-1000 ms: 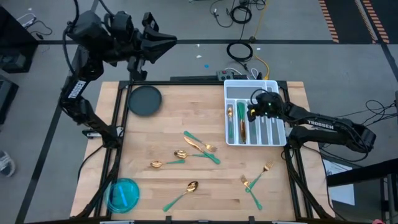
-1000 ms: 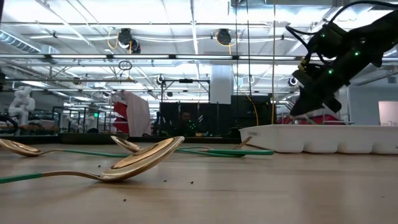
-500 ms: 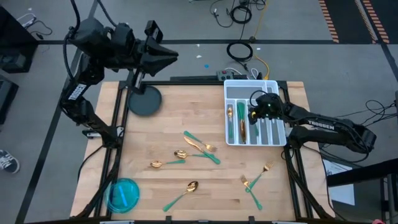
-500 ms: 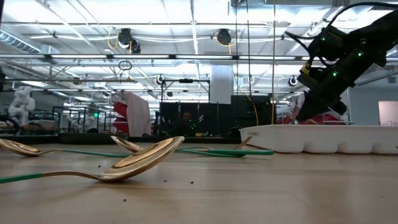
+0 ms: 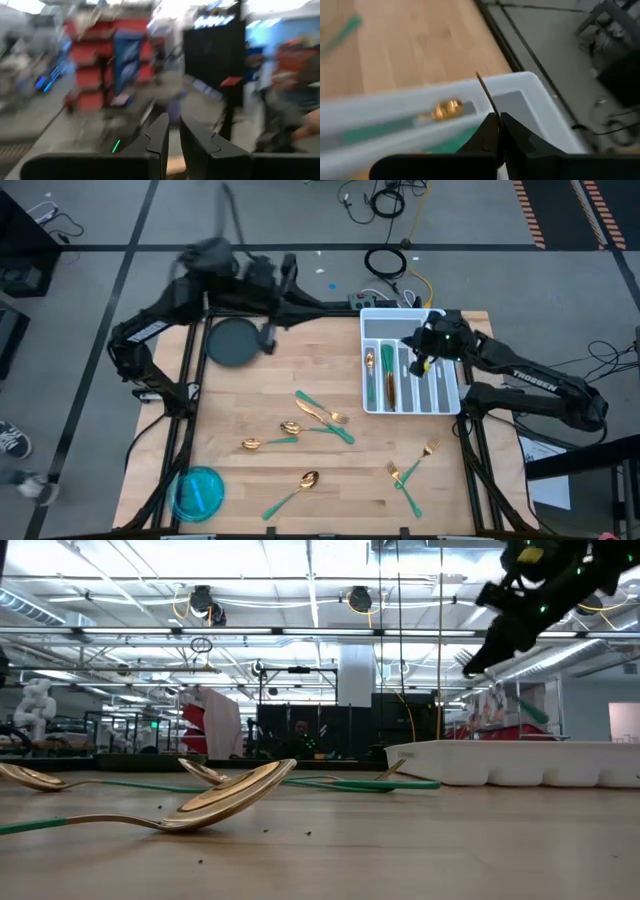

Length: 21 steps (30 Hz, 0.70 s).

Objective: Sort silverware
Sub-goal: Put the green fork into the silverware tray

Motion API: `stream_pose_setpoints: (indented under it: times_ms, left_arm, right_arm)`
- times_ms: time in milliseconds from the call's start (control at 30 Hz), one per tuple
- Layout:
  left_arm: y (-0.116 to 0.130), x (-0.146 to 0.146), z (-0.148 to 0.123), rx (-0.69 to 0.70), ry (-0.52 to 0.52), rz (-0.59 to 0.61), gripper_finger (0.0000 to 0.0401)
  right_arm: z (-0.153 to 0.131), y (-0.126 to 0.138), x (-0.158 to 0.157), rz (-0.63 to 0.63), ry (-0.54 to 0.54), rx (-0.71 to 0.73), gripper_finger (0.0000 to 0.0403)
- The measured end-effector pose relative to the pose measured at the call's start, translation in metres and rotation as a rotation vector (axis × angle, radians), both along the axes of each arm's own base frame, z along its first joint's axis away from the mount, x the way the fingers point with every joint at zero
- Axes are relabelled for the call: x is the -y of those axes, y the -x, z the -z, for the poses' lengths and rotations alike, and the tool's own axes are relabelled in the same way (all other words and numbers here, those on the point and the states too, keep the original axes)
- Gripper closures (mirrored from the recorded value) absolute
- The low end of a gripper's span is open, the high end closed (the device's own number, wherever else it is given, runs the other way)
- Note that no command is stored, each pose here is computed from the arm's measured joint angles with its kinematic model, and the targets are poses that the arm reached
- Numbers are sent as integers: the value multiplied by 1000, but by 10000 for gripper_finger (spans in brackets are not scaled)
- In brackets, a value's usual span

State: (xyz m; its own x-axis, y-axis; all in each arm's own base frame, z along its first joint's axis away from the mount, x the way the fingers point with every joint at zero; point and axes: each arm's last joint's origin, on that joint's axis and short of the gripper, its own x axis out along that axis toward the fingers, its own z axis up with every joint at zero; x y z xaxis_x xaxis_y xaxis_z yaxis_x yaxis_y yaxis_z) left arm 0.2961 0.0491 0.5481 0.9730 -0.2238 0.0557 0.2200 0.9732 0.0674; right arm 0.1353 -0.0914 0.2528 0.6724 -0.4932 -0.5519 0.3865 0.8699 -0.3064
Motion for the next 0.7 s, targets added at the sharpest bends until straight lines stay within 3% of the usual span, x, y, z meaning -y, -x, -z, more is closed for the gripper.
stream_pose_setpoints:
  times_ms: [133,200,333,500,600,700]
  left_arm:
    - [-19,-16,36,-107,28,-87,347]
    - [-31,-22,57,-121,37,-84,347]
    - [-53,-32,97,-18,113,-29,347]
    - [-62,-52,148,180,299,-3,347]
    - [-70,-63,177,276,420,1,347]
    - [-89,-69,206,267,541,14,347]
  right_arm:
    - [-23,5,-8,-63,98,-189,403]
    - [-34,5,-12,-98,121,-193,403]
    - [-64,5,-20,-112,172,-31,403]
    - [-106,17,-33,-158,254,304,403]
    - [-118,23,-40,-208,262,439,403]
    - [-120,21,-41,-223,236,484,403]
